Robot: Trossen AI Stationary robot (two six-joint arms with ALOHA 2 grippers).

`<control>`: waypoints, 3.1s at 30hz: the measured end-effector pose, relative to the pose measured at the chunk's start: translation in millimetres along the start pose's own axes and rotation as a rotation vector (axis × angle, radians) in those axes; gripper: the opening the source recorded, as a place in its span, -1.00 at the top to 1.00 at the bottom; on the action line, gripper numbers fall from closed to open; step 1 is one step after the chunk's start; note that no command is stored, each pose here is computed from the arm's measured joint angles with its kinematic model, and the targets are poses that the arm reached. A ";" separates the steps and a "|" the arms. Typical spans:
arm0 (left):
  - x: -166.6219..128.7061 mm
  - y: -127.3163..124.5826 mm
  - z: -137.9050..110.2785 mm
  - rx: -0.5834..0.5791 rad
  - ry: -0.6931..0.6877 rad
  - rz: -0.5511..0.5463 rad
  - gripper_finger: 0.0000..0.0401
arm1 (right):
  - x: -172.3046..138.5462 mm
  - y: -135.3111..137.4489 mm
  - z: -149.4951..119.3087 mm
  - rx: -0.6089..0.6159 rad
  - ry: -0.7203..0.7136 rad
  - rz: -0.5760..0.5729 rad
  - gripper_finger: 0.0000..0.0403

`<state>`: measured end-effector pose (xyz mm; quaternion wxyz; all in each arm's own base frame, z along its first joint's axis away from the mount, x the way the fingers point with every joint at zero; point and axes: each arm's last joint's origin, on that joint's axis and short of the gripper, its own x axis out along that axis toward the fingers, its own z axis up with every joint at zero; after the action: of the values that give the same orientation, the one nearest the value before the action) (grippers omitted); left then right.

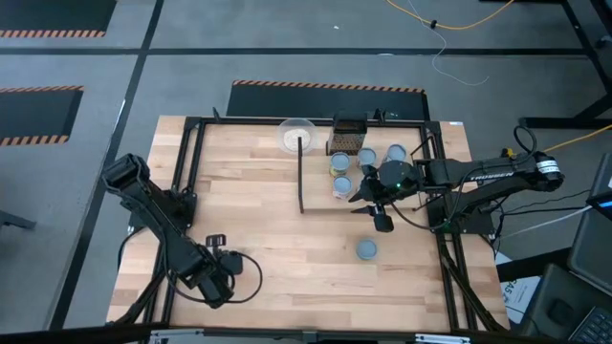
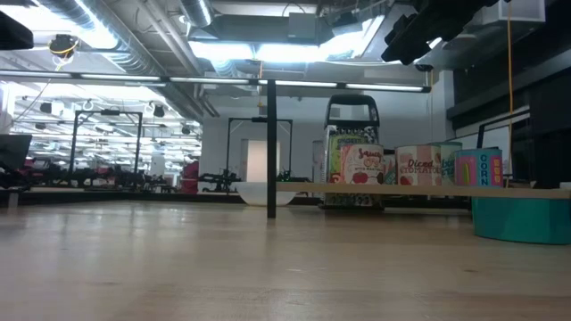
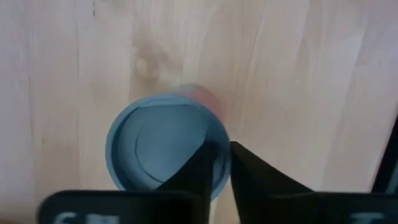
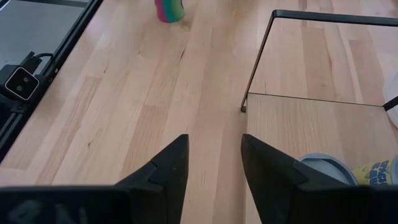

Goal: Pick and place cans onto a shelf
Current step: Put the pink canned chicken soup on the shelf

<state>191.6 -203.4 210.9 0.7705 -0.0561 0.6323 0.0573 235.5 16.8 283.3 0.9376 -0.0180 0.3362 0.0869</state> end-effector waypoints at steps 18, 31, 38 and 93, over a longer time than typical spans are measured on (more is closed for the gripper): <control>1.1 13.6 82.5 0.153 -0.413 -0.184 0.99 | 0.0 0.1 0.0 -0.001 0.000 0.000 0.25; 12.3 56.0 144.7 0.226 -0.617 -0.169 0.99 | -0.1 0.0 0.3 -0.001 -0.003 0.000 0.25; 33.1 60.7 150.4 0.191 -0.569 -0.125 1.00 | -0.1 0.0 0.7 -0.001 -0.005 -0.001 0.25; 24.9 75.9 157.3 0.111 -0.613 -0.073 0.65 | 2.3 3.8 1.6 -0.004 -0.011 0.040 0.25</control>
<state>336.6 -103.1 215.9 0.9288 -0.0165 0.3701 0.0091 237.6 21.0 283.2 0.9374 -0.0128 0.3314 0.1066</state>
